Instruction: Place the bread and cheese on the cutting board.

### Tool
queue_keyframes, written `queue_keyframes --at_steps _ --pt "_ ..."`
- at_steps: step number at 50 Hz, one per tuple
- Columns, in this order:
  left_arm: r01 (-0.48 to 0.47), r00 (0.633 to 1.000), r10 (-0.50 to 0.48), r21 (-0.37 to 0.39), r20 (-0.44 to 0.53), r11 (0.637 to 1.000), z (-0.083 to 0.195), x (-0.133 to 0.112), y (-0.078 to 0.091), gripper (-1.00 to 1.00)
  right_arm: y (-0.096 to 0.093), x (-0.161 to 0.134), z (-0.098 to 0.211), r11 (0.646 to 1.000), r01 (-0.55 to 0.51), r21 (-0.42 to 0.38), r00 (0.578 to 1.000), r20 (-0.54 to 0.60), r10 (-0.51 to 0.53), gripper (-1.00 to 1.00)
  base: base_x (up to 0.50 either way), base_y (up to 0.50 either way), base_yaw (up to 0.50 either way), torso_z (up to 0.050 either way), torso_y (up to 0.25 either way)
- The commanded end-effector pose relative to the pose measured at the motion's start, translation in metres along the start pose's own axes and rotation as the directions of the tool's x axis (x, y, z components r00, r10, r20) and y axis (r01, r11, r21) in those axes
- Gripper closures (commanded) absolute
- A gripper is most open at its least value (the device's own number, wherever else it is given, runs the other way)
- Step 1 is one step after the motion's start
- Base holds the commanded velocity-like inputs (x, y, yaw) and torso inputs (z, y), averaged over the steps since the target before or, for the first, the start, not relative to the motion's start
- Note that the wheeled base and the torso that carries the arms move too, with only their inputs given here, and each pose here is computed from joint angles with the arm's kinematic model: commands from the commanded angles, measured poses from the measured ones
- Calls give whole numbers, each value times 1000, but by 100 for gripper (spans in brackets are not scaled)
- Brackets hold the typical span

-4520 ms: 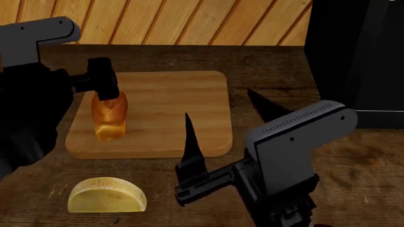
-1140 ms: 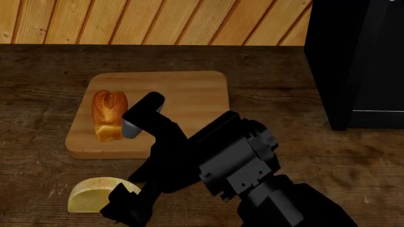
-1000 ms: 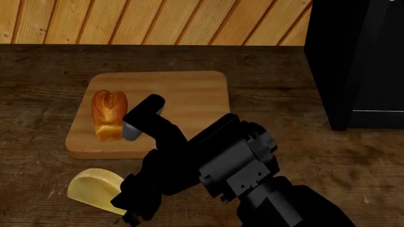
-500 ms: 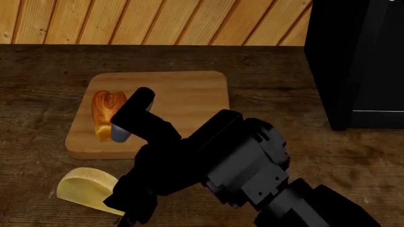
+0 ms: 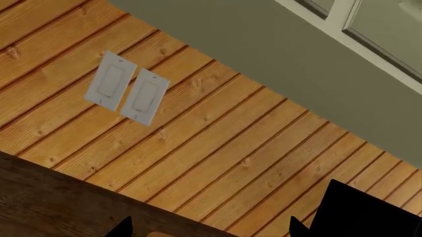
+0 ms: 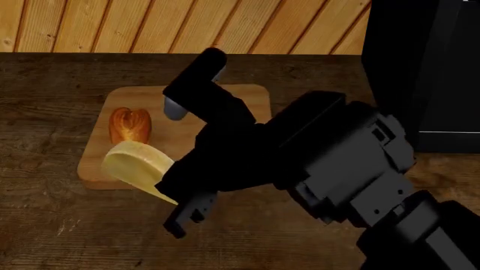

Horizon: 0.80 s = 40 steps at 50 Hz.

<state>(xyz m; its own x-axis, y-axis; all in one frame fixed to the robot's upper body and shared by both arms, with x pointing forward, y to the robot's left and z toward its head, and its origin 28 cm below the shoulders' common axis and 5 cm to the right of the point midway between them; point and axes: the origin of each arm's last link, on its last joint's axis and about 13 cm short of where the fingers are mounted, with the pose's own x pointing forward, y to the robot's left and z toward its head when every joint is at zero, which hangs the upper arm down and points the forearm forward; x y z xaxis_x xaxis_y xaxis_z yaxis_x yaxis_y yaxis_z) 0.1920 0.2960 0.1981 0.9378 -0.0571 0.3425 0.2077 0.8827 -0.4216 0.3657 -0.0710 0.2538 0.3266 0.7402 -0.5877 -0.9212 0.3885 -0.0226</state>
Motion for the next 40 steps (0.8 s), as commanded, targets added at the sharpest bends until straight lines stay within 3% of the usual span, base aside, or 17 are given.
queue_keyframes --at_steps 1,9,18,32,40 --pt "-3 1000 3 -3 18 1000 -2 -1 2 -100 -9 -27 11 987 160 34 985 61 -161 100 0 0 0 0 0" --pt "-3 1000 3 -2 19 1000 -2 -2 2 -100 -23 -35 16 957 273 94 951 121 -283 100 0 0 0 0 0" --pt "-4 1000 4 -4 18 1000 -1 -3 1 -100 -40 -41 21 893 404 198 894 119 -431 100 0 0 0 0 0" --pt "-8 1000 9 -6 22 1000 0 -3 3 -100 -64 -22 20 843 445 301 873 65 -484 100 0 0 0 0 0" --pt "-11 1000 11 -4 22 1000 1 -3 3 -100 -64 -9 10 825 450 341 871 34 -489 100 0 0 0 0 0"
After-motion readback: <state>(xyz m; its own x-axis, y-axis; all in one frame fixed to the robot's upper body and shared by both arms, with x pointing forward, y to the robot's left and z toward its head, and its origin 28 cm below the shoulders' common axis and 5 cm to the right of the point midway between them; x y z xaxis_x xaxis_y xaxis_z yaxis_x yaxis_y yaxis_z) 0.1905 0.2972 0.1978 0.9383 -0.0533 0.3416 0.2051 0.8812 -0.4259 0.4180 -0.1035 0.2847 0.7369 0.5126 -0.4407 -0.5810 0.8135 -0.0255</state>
